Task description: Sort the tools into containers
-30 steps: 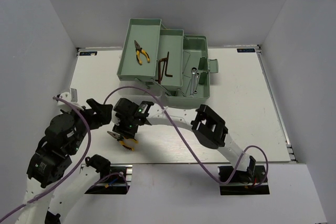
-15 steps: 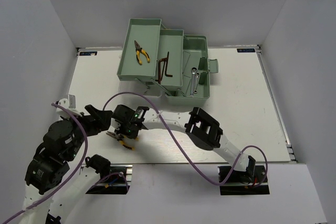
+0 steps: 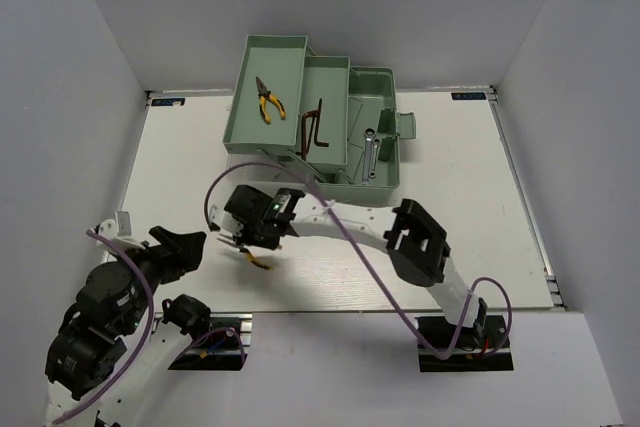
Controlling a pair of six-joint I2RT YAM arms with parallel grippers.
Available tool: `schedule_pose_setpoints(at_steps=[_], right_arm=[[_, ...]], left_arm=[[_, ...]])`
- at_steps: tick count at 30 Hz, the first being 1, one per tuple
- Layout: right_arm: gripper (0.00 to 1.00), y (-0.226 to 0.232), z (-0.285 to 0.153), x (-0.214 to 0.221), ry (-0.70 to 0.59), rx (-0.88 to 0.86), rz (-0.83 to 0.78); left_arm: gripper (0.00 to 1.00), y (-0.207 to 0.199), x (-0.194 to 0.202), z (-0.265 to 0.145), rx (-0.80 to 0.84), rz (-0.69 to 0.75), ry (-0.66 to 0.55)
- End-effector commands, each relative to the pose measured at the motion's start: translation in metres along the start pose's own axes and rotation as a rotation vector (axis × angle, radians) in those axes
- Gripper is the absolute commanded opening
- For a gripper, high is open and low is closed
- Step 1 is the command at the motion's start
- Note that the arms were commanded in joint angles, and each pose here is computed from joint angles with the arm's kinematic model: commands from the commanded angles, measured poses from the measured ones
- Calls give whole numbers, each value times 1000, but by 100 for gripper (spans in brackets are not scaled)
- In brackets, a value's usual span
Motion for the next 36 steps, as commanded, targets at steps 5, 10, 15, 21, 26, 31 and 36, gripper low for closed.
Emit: schedule_pose_setpoints(at_steps=[5, 10, 15, 21, 26, 31, 36], right_arm=[[0, -51, -140, -65, -328, 283, -152], [0, -81, -191, -91, -438, 428, -195], [0, -141, -247, -116, -480, 806, -242], [0, -219, -293, -122, -506, 1136, -226], [0, -271, -258, -115, -440, 1229, -256], [0, -303, -237, -102, -404, 1248, -244], [43, -314, -203, -79, -339, 1153, -211]], left_arm=[[90, 0, 11, 1, 27, -15, 35], [90, -2, 11, 6, 18, -11, 45], [90, -2, 12, 13, 1, -18, 45], [89, 6, 32, 38, -128, -33, 144], [88, 8, 67, 76, -163, -89, 238], [88, 8, 86, 104, -166, -118, 260], [88, 5, 86, 126, -192, -121, 232]])
Point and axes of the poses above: each gripper's point midway between its finger pads, its own z axis out along the fingers, its own y axis along the line the jaws close on, x = y × z, the point moved 4 cm from there along -z, back along the fingers, and after that the axes turned 4 degrees about -z, right-handed, at the moved point
